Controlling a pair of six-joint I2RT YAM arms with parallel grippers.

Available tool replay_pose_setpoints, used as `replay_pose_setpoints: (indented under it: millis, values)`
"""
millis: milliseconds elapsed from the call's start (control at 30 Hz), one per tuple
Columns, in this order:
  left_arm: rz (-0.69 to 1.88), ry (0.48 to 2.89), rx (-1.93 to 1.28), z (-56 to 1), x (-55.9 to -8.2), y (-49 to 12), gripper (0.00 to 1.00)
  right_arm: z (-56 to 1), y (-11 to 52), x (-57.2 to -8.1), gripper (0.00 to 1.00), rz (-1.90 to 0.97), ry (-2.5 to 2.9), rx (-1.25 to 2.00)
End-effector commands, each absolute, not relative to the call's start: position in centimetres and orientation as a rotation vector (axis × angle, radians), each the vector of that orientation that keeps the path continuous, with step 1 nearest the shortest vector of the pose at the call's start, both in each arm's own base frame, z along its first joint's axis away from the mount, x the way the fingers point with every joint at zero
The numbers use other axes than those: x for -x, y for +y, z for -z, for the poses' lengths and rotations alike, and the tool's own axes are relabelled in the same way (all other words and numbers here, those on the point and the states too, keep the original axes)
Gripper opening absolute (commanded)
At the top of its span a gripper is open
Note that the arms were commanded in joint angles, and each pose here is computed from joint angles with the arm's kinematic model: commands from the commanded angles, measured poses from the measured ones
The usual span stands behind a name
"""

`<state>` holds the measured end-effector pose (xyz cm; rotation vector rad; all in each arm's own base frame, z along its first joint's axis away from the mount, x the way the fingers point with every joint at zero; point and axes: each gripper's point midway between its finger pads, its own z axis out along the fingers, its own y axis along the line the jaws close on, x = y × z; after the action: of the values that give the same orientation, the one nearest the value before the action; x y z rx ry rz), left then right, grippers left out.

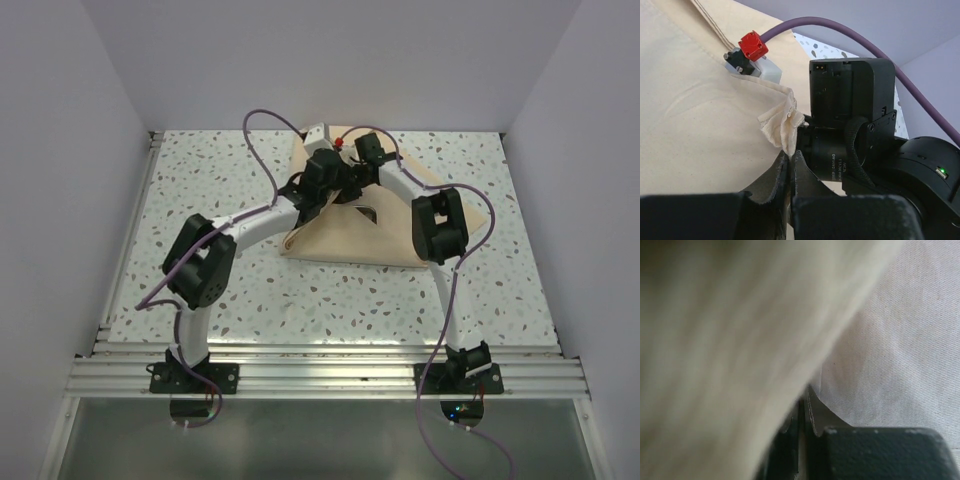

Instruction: Prepare the surgical pack

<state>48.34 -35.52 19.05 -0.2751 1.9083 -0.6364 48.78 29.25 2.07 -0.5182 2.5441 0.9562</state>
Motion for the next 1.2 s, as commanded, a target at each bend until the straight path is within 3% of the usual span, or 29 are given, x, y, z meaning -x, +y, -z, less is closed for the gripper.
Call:
replay_pose_setpoints:
  millis: [0,200,900,933,967,1033,1167]
  values:
    - [0.844,1.753,0.327,-22.1,-48.4,-37.8,0.0,3.9,28.3,-44.5,0.0,-0.944,2.772,0.499]
    - [0.826,1.756,0.344,-21.2,-48.7,-37.3,0.0,3.8,28.5,-44.7,0.0,-1.002,2.761,0.471]
    - [1.115,1.736,0.482,-16.9,-49.4,-39.6,0.0,3.5,28.5,-45.0,0.0,-1.198,2.722,0.387]
    - [1.121,1.733,0.471,-17.0,-49.3,-39.7,0.03,3.5,28.5,-45.0,0.0,-1.196,2.721,0.387]
    - [1.125,1.717,0.406,-18.1,-49.3,-39.9,0.12,3.4,28.4,-45.1,0.0,-1.195,2.721,0.385]
    - [1.123,1.719,0.38,-18.5,-49.3,-39.9,0.16,3.5,28.4,-45.1,0.0,-1.191,2.721,0.386]
    - [1.089,1.718,0.231,-20.5,-48.8,-39.8,0.32,3.3,28.3,-45.2,0.0,-1.19,2.716,0.38]
